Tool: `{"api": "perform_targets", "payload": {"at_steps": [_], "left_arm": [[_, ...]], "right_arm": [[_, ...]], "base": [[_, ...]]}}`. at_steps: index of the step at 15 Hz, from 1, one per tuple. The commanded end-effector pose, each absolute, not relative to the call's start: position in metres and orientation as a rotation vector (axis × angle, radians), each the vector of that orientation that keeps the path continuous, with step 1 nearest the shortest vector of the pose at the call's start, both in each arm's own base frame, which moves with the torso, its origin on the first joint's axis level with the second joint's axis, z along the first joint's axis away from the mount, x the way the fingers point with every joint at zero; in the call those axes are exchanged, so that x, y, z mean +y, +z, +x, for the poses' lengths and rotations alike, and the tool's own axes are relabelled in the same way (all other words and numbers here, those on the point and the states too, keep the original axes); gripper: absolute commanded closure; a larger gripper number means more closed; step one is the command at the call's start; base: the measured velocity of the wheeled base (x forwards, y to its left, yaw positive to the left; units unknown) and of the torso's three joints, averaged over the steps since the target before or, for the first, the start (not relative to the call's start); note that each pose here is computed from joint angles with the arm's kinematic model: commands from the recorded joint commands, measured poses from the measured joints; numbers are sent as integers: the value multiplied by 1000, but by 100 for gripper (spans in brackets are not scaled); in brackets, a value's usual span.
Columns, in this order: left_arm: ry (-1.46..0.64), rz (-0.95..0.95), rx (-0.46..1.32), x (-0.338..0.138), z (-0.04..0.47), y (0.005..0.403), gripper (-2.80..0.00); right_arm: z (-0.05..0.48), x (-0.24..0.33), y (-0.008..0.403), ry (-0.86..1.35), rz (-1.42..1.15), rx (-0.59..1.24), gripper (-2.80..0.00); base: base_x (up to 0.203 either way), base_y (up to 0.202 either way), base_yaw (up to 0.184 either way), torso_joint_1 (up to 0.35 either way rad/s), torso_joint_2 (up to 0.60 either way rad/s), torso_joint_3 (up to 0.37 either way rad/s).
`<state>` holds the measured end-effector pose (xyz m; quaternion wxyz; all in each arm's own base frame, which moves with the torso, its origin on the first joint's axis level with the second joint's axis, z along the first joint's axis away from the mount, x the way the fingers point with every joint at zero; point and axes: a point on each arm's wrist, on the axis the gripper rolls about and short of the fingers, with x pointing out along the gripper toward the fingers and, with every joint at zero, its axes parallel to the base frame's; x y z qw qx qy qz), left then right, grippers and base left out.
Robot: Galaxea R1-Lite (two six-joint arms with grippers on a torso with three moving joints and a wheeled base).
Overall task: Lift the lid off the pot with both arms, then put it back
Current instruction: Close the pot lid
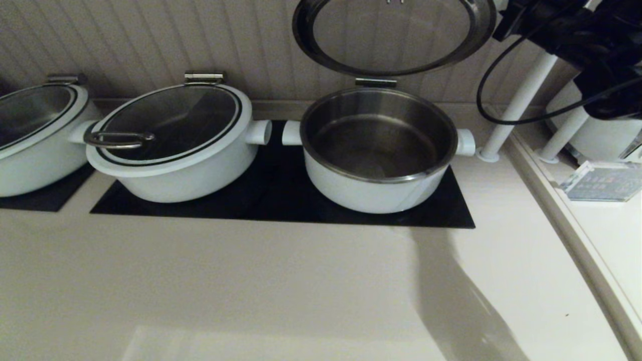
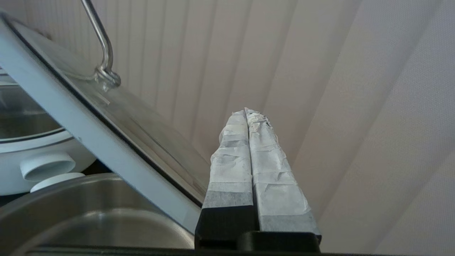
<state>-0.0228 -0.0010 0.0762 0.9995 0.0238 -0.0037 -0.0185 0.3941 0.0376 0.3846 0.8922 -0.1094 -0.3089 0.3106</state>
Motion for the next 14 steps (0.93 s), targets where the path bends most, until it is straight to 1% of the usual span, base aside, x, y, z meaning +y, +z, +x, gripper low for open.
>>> {"api": "perform_targets", "payload": {"at_steps": [1,14], "left_arm": [[-37,48,-9,-1,-23,76,0],[-37,48,-9,-1,-23,76,0]], "right_arm": [[398,38,381,648,-232,-641,0],[399,46,377,662,-242,-649,0]], "base": [[0,0,0,0,0,0],[0,0,0,0,0,0]]}}
